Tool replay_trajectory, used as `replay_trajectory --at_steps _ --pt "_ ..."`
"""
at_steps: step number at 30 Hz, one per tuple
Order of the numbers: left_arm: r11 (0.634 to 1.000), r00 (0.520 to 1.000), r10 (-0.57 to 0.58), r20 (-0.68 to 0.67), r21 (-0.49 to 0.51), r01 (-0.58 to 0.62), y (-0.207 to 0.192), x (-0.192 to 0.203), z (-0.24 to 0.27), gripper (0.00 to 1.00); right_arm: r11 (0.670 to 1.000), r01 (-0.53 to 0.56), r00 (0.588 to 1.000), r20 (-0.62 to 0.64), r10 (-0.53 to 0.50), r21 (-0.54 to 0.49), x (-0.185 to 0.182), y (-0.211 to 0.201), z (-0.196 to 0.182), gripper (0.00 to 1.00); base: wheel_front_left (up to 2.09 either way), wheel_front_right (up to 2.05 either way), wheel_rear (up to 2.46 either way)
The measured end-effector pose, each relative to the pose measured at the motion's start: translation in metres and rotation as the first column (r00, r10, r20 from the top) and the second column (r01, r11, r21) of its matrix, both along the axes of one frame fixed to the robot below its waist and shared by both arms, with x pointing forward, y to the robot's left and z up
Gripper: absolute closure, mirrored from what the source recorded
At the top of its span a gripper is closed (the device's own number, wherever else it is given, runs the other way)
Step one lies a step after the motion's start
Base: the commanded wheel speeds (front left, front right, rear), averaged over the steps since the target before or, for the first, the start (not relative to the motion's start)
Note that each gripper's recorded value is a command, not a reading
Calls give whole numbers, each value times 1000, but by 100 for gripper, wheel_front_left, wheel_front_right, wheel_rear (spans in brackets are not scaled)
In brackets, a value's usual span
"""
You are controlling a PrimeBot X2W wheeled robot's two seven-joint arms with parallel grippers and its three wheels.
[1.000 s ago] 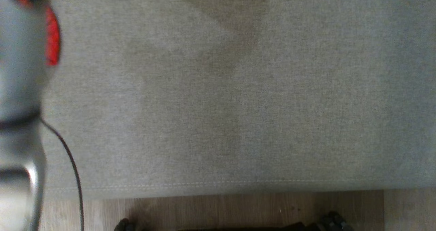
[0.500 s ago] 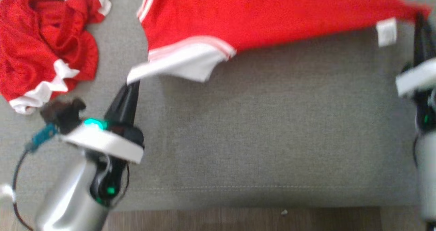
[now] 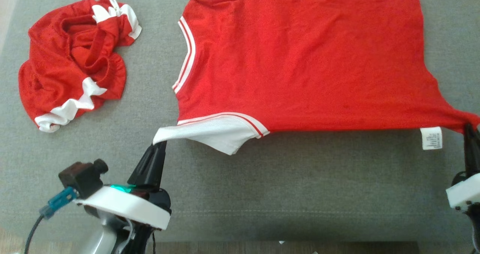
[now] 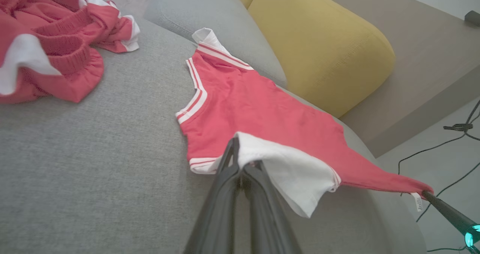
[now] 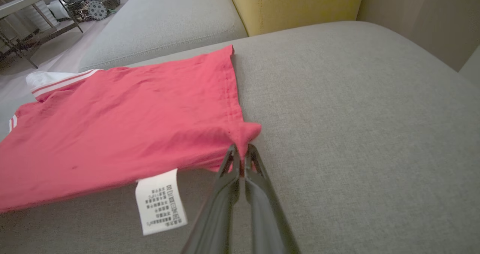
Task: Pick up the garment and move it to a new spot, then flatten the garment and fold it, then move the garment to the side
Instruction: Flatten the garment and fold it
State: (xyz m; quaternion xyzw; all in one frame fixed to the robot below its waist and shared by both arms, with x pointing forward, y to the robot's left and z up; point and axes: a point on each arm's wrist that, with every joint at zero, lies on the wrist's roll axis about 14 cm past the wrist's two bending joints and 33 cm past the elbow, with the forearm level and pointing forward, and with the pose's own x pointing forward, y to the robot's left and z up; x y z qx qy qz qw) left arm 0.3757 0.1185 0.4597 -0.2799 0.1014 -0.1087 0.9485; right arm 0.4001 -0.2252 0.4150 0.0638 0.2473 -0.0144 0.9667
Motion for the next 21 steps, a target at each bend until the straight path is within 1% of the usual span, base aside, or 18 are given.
replay_trajectory --at_steps 3,6,8,11,12,13,14,15,17,21 --pt "1000 1000 -12 -12 -22 12 -5 3 7 100 1000 -3 1000 2 3 3 0 3 8 100 0 0 0" --pt "999 999 -33 -27 -12 33 -8 9 7 100 1000 -3 1000 -29 3 3 2 3 3 100 0 0 0" --pt "999 998 -54 -27 -1 54 -12 19 7 100 1000 -1 998 -57 1 -12 9 1 -4 100 0 0 0" --pt "998 998 -64 10 27 63 -14 43 14 100 1000 -2 997 -74 1 -24 26 0 -11 100 0 0 0" --pt "998 998 -64 10 27 63 -14 43 14 100 1000 -2 997 -74 1 -24 26 0 -11 100 0 0 0" --pt "989 990 -108 90 108 99 -19 59 24 100 999 -2 999 -54 0 -34 41 -2 -10 100 0 0 0" --pt "989 990 -108 90 108 99 -19 59 24 100 999 -2 999 -54 0 -34 41 -2 -10 100 0 0 0" --pt "985 985 -120 121 138 103 -20 68 28 100 999 -1 999 -45 -1 -38 48 -4 -10 100 0 0 0" --pt "982 981 -135 143 151 113 -23 83 29 100 999 0 999 -32 -2 -48 60 -6 -11 100 0 0 0" --pt "969 980 -160 121 210 133 -24 103 12 100 998 -14 1000 -25 13 -56 79 -1 -19 100 0 0 0"
